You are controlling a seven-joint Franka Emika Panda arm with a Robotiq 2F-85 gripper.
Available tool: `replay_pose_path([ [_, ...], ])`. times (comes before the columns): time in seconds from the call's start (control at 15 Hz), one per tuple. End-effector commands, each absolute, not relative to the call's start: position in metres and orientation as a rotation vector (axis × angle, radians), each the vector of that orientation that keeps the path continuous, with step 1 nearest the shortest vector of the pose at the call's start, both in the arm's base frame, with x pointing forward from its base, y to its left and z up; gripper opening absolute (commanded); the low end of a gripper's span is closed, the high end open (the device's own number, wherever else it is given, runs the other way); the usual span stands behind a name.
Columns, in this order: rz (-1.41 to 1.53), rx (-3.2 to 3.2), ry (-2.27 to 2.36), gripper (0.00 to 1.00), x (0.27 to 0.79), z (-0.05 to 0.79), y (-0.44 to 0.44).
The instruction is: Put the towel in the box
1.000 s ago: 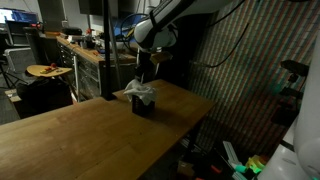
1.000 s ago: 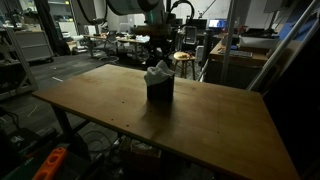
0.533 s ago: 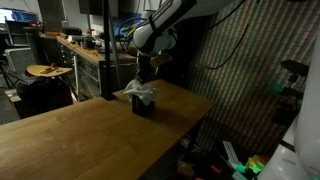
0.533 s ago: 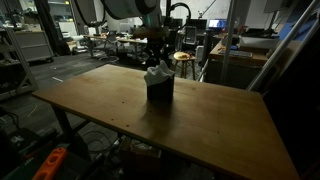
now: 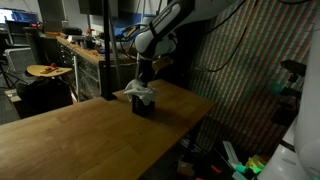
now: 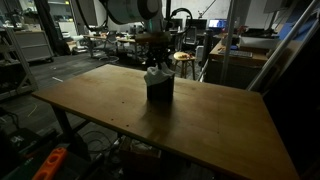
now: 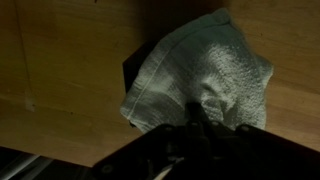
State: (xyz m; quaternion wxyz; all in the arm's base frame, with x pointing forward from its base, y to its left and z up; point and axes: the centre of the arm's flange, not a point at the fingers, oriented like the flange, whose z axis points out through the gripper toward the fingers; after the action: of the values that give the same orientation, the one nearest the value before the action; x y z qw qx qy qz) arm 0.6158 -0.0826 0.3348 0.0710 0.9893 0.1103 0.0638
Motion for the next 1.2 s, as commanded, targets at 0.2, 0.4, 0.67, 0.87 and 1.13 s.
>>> replay_pose_path([
  [0.2, 0.199, 2.99, 0.328, 0.08, 0.627, 0.326, -0.067],
  [0.4, 0.169, 3.001, 0.345, 0.08, 0.627, 0.312, -0.06],
  [0.67, 0.117, 3.008, 0.364, 0.08, 0.629, 0.291, -0.056],
  [0.87, 0.085, 3.021, 0.369, 0.09, 0.632, 0.283, -0.057],
  [1.13, 0.028, 3.045, 0.39, 0.09, 0.628, 0.269, -0.055],
])
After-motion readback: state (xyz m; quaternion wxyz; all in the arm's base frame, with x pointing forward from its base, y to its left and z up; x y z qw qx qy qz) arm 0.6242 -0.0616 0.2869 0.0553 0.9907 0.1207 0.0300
